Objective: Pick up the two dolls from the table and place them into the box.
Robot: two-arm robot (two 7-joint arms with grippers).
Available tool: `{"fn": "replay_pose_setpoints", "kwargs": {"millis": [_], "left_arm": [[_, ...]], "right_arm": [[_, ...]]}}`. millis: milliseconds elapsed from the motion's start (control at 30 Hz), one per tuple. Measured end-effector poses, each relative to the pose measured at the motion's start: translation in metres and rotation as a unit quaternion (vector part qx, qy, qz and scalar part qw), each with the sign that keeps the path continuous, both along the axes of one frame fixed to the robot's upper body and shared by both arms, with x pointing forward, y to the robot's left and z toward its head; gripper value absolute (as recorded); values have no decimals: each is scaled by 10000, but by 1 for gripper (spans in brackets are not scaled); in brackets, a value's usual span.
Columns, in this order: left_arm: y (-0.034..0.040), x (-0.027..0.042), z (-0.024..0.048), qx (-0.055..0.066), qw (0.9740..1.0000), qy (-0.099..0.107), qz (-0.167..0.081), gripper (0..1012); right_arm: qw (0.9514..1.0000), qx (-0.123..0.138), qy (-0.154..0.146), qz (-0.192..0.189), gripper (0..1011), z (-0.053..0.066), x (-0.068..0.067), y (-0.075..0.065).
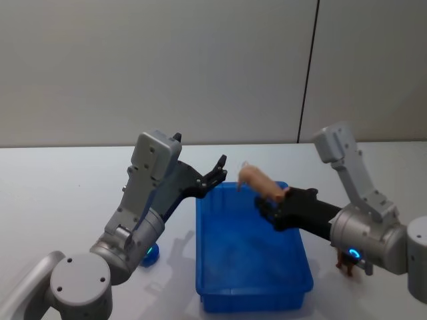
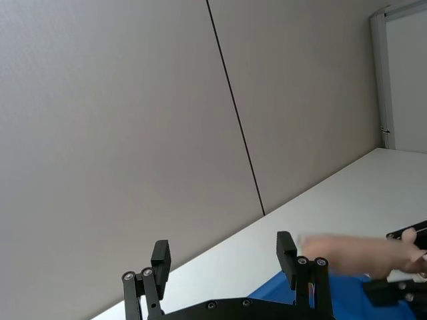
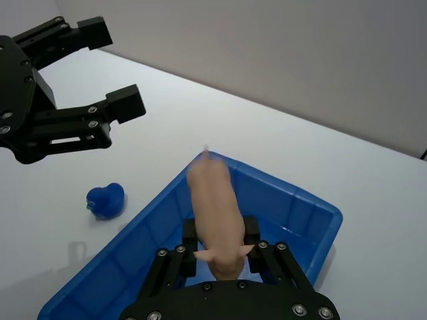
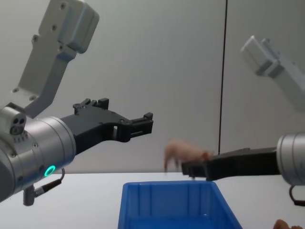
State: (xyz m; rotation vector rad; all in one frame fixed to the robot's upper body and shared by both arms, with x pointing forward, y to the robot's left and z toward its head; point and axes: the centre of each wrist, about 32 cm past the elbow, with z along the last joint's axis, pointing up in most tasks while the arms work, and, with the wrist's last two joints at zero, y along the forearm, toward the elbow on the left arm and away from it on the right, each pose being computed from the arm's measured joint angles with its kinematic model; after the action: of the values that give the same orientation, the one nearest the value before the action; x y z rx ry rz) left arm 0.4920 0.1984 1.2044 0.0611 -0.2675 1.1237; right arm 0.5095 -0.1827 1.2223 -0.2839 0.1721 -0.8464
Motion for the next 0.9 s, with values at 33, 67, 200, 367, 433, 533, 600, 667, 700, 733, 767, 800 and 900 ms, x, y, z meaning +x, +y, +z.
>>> {"fn": "replay_pose_setpoints", "kwargs": {"millis": [33,67,200,367,433,533,600,667,700,733,767,800,900], "left_arm": [[0,0,0,0,10000,0,0,1004],[0,0,0,0,10000,0,0,1004],[0,0,0,0,10000,0,0,1004],[0,0,0,0,10000,0,0,1004],[0,0,0,0,10000,0,0,1004],[0,0,0,0,10000,0,0,1004],[0,0,0,0,10000,0,0,1004],[0,0,0,0,10000,0,0,1004],[0,0,0,0,10000,0,0,1004],[0,0,0,0,10000,0,0,1004],[0,0,0,0,10000,0,0,1004],[0,0,0,0,10000,0,0,1004],[0,0,0,0,10000,0,0,1004]], "right_arm": [[10000,-8,46,24,383,2,6,16],[10000,-13,72,37,415,3,10,24],[9998,-30,164,83,544,8,24,54],[9996,-48,246,124,701,13,35,82],[9995,-51,267,136,740,13,38,90],[9994,-57,297,152,867,16,44,99],[9994,-57,297,152,881,17,45,99],[9995,-50,278,142,949,19,46,92],[9997,-36,234,117,971,27,47,77],[9997,-36,234,117,994,27,47,77],[9998,-19,184,85,1001,35,46,58],[9999,-5,159,67,1001,39,44,47],[10000,56,3,-67,1001,60,31,-29]]}}
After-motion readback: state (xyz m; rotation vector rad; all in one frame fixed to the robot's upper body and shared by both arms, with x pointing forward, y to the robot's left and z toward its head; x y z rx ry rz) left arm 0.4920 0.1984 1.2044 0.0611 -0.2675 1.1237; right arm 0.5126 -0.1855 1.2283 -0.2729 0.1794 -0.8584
